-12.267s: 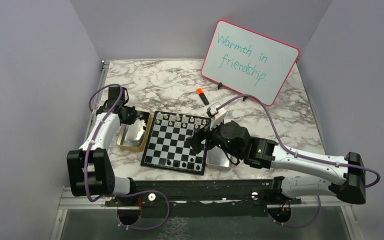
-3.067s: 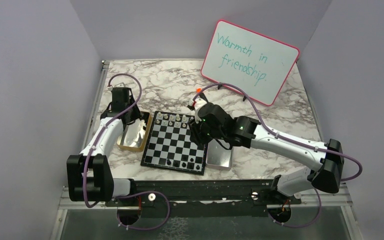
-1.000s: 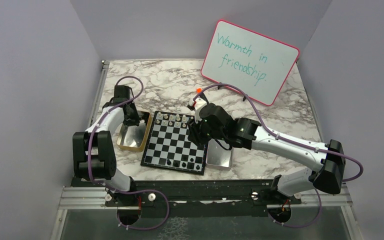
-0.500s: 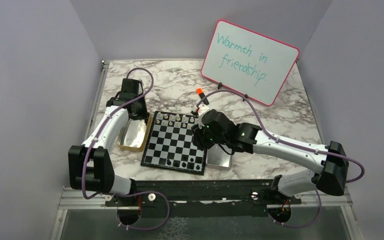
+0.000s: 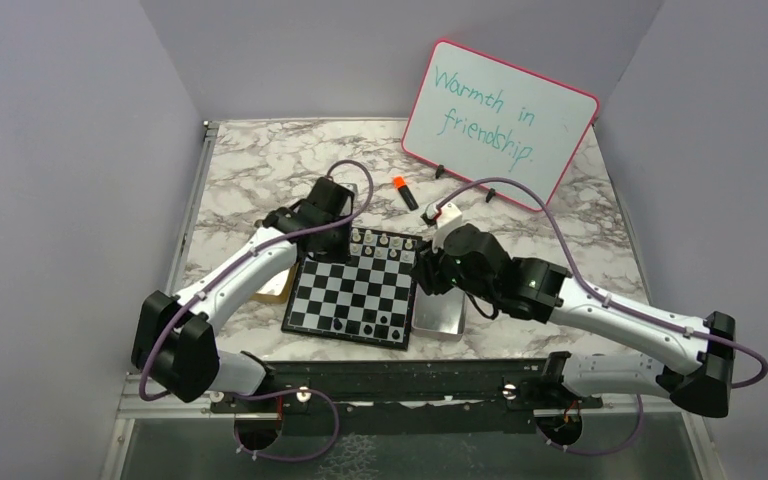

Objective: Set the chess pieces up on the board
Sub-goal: Place the chess piece on the chessboard.

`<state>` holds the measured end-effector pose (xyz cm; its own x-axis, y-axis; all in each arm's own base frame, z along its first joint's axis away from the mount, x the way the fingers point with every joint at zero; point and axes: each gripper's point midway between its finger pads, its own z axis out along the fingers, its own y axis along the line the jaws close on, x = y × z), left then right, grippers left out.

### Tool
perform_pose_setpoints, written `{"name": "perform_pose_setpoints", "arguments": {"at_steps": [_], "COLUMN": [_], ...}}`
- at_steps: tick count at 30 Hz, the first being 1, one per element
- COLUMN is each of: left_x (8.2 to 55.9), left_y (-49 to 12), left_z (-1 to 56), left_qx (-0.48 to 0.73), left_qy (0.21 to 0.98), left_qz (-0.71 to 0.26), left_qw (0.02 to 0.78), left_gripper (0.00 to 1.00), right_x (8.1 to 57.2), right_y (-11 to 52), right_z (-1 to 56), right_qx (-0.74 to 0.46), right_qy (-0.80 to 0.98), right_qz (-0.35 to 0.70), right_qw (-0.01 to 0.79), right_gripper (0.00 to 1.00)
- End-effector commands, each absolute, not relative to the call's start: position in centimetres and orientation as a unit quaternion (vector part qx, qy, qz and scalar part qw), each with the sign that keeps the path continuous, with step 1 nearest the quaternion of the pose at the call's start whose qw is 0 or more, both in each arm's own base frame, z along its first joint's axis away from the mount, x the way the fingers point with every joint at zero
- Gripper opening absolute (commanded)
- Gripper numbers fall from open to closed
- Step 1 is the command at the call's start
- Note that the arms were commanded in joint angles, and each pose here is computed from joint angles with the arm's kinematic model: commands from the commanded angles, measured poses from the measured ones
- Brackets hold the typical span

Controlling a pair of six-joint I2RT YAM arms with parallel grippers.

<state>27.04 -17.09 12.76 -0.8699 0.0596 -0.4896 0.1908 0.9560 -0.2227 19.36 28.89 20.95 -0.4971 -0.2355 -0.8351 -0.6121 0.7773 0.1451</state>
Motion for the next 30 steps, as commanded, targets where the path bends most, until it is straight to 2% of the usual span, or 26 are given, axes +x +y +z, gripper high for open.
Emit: {"name": "perform_pose_setpoints", "arguments": {"at_steps": [1,16,30], "left_x": [24.2,19.4,18.6], "left_y": [-18.7,-20.0,-20.9], "left_z": [11.5,6.5,4.9], "left_qx": [0.072,0.101,0.111], "left_qy": [0.964,0.977,0.978], "left_qz": [-0.114,-0.095,-0.094], "left_qw": [0.229,0.163,0.147], "left_gripper": [0.13,0.14,0.14], "right_x": [20.0,19.9,19.9], "right_y": [27.4,26.9,26.7], "right_z": [22.1,22.1,22.0], "right_qx": [-0.227,-0.221,-0.22], "right_qy": [0.831,0.83,0.83], "right_qz": [0.201,0.201,0.199], "right_qw": [0.466,0.471,0.473], "right_gripper": [0.39,0.39,0.39]}}
